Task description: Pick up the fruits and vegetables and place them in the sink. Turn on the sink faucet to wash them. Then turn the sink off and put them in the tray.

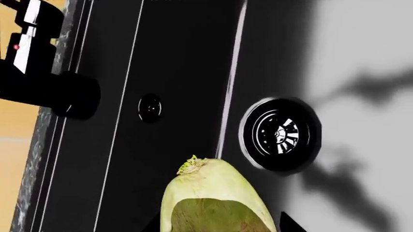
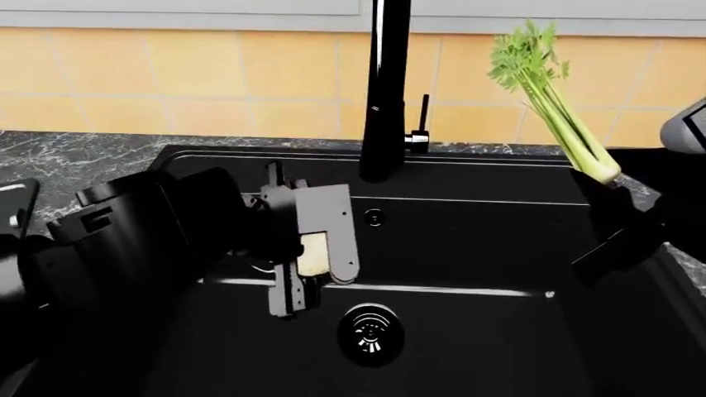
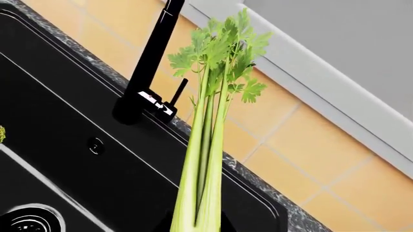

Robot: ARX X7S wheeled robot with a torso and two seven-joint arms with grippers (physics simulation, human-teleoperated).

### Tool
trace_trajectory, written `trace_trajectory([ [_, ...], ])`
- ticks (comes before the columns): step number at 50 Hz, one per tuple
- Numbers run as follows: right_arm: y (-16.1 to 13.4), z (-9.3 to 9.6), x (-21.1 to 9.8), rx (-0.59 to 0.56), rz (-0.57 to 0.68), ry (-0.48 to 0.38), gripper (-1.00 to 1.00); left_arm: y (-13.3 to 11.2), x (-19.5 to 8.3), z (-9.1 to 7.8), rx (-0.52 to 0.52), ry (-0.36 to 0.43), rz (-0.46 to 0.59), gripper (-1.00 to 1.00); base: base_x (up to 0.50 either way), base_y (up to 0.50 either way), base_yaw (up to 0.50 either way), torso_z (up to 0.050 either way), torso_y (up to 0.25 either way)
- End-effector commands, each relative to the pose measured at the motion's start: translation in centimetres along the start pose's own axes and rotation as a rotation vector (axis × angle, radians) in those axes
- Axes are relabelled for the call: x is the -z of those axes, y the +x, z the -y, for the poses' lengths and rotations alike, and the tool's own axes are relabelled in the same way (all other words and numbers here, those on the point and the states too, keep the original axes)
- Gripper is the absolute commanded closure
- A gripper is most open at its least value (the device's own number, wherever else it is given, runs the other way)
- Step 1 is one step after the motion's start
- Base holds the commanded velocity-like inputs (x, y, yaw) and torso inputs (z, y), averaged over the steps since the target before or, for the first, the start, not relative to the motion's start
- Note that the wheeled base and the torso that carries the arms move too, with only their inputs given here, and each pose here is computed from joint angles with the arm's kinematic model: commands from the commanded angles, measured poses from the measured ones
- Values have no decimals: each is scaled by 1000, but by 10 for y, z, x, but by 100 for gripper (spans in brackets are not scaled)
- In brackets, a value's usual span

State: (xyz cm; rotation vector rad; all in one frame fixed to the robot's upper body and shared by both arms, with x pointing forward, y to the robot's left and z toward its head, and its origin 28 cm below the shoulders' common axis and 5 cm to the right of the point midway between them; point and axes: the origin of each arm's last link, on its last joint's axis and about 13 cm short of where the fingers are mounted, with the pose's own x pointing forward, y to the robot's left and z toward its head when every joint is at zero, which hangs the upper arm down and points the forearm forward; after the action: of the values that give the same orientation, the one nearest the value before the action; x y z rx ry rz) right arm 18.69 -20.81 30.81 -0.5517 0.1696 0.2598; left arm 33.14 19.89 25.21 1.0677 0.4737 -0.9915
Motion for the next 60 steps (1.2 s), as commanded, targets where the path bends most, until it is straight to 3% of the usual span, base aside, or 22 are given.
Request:
trace_trajectory([
  [1,0,3,-3,36,28,-12,100,20,-2,7,39,58,-28,100,0,0,0,0,0],
  [19,1,3,-1,36,37,-9,100,51,-3,15,130,104,-99,100,0,0,0,1,1],
  [34,3,3,-3,37,46,-11,100,87,-5,28,229,194,-163,100,0,0,0,1,1],
  [60,6,0,1,33,45,-6,100,131,6,54,356,189,-242,100,0,0,0,0,1],
])
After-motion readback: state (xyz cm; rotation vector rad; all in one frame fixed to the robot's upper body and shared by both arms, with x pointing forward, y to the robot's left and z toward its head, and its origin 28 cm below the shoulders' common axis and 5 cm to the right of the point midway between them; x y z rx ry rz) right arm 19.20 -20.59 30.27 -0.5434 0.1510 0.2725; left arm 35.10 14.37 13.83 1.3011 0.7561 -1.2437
